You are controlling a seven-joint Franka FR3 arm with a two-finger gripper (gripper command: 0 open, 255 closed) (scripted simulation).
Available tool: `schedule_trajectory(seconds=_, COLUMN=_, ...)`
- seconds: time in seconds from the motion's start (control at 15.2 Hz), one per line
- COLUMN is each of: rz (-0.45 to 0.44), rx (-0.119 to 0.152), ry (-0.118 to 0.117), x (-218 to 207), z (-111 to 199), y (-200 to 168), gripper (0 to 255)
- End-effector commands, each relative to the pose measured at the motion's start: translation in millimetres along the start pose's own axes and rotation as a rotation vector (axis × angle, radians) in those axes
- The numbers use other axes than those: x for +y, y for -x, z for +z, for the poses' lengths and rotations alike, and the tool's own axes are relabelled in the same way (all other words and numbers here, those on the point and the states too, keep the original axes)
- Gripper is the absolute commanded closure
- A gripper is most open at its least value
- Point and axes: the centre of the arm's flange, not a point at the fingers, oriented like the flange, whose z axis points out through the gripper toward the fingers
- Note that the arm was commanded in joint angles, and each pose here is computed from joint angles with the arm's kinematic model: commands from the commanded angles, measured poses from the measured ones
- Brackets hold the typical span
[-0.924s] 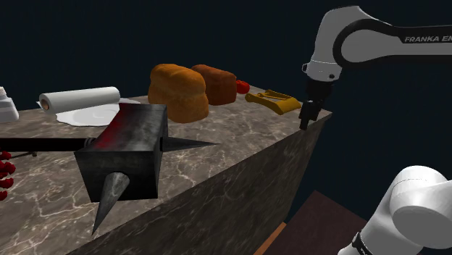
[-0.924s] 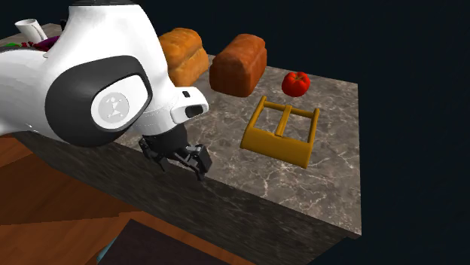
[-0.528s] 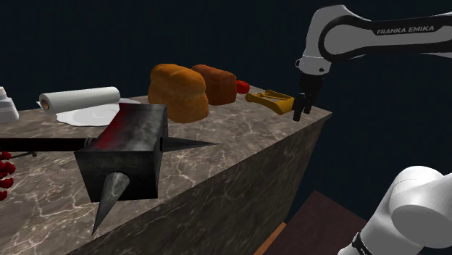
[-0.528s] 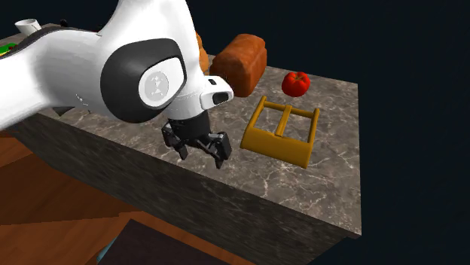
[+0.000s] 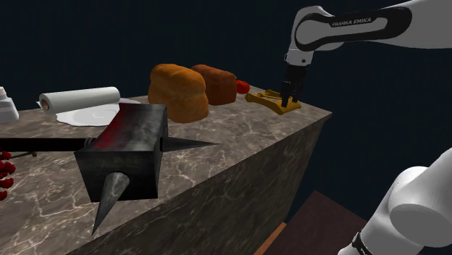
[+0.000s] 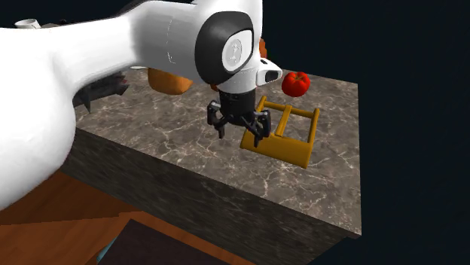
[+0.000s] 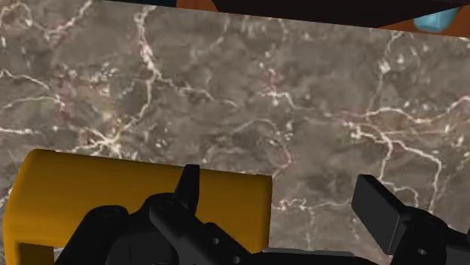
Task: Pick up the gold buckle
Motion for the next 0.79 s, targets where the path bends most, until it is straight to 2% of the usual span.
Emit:
schedule_trajectory(seconds=0.0, rz=0.005, rx=-0.005, ry=-0.006, x=16.5, z=-4.5, y=-23.2, gripper=0)
schedule_trajectory(seconds=0.59, rz=0.031, rx=-0.024, ry=-0.036, x=95.5, z=-13.8, y=-118.3, gripper=0)
schedule_trajectory(seconds=0.73, rz=0.032, rx=-0.025, ry=-0.038, x=99.5, z=-8.9, y=-123.6, gripper=0)
